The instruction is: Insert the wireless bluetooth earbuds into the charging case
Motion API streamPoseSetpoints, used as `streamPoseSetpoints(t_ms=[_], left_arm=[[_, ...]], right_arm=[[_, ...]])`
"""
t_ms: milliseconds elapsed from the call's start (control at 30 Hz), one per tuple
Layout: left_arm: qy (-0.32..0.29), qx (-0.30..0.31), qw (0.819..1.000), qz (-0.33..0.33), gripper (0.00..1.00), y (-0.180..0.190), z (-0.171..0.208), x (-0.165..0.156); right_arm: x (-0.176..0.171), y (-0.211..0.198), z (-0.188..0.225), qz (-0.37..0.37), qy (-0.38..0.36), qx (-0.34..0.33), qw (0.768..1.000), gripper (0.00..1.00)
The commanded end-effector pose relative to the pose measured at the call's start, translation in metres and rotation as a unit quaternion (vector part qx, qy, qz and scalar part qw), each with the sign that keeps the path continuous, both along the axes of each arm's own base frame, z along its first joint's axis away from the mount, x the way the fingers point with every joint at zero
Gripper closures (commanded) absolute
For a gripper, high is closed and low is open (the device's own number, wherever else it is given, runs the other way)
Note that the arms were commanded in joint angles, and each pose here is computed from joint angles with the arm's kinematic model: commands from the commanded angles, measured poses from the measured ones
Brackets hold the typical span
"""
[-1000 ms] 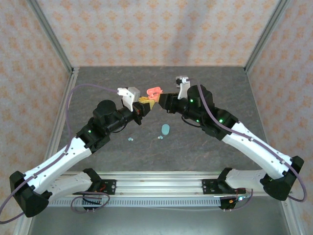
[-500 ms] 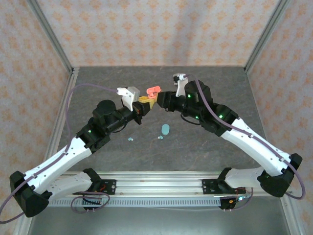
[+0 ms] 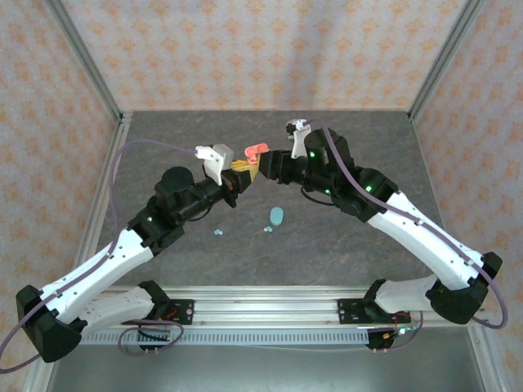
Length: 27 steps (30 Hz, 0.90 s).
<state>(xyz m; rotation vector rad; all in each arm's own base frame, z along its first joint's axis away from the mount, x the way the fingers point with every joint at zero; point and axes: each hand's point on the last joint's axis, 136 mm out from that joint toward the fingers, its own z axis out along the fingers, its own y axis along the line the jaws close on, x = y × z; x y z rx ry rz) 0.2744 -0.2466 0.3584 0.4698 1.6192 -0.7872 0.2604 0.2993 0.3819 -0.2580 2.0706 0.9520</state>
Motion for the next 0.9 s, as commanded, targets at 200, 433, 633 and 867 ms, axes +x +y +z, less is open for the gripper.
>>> streamPoseSetpoints(t_ms=[200,433,633,867], left_arm=[[-0.019,-0.016,0.999,-0.02,1.0,-0.0051,0.0112,-0.0077],[-0.018,-0.016,0.999,-0.022,1.0,-0.0063,0.0109,-0.0075],[-0.018,-0.016,0.999,-0.022,1.0,-0.0067,0.0112,-0.0073],[-0.018,-0.014,1.0,-0.022,1.0,-0.007,0.01,-0.0065]], right_arm=[[0.0022,-0.0001,0.0043,-0.005,0.004,-0.015,1.0,0.59],[0.002,0.0008,0.0071,-0.003,0.008,-0.017,1.0,0.58],[0.0027,0.0014,0.008,-0.004,0.015,-0.023,1.0,0.57],[0.0024,0.0036,0.01,-0.001,0.019,-0.023,1.0,0.56]])
